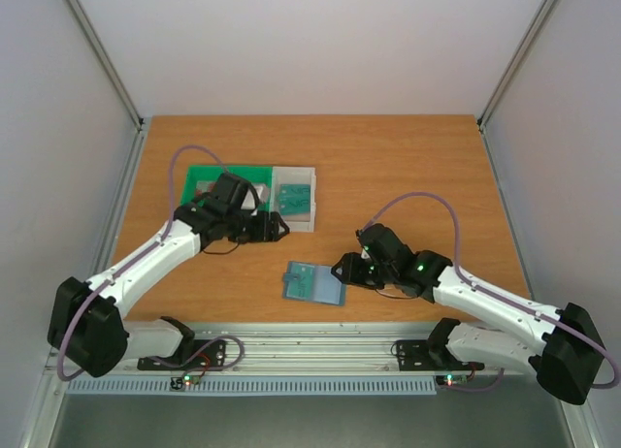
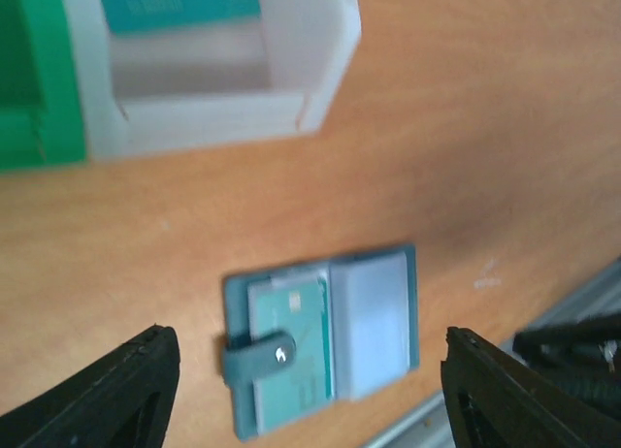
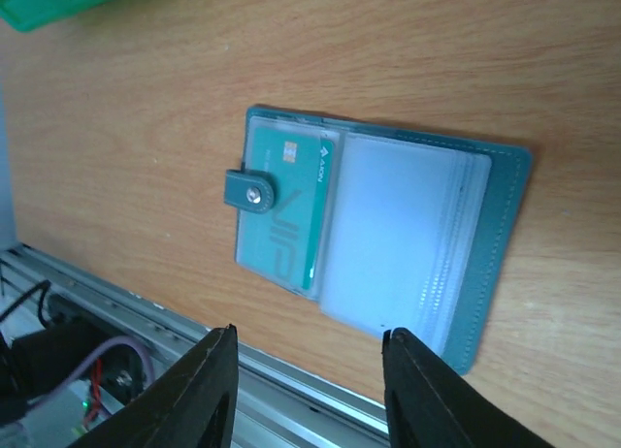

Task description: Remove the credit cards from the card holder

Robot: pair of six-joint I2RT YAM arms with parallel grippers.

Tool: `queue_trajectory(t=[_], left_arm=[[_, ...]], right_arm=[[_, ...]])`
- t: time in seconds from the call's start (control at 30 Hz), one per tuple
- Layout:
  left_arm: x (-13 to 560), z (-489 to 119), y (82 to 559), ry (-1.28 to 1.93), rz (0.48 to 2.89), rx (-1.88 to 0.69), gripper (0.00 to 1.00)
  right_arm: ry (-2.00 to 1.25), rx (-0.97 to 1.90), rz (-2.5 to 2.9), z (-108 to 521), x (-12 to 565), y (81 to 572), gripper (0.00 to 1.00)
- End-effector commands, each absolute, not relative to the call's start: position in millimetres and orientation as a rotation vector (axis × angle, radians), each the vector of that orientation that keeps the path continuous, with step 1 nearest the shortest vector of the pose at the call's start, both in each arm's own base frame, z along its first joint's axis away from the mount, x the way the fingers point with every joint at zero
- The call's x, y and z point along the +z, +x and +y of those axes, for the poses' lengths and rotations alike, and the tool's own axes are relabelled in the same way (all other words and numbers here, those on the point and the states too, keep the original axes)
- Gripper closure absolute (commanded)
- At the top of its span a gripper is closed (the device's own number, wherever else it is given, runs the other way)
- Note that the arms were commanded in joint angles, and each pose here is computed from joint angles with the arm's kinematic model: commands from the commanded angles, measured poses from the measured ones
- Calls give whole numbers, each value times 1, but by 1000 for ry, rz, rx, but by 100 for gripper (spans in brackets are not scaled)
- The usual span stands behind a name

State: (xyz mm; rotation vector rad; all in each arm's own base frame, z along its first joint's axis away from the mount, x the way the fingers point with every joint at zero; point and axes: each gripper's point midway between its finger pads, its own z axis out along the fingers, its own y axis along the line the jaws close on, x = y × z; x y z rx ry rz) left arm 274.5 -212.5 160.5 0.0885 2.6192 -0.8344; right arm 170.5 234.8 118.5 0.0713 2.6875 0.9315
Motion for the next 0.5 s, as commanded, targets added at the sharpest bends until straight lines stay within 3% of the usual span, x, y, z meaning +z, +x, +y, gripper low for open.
queue_trajectory(t=[0.0,0.13,0.47], left_arm=[[141,-227,237,172,2692,-941,27],[124,-248,222,210,2705,-1051,36],[80,-262,214,157,2777,-1108,43]], right_arm=[[65,983,2663,249,118,176,59],[54,981,2678,255,111,177,67],[16,995,2737,273,87,178,75]])
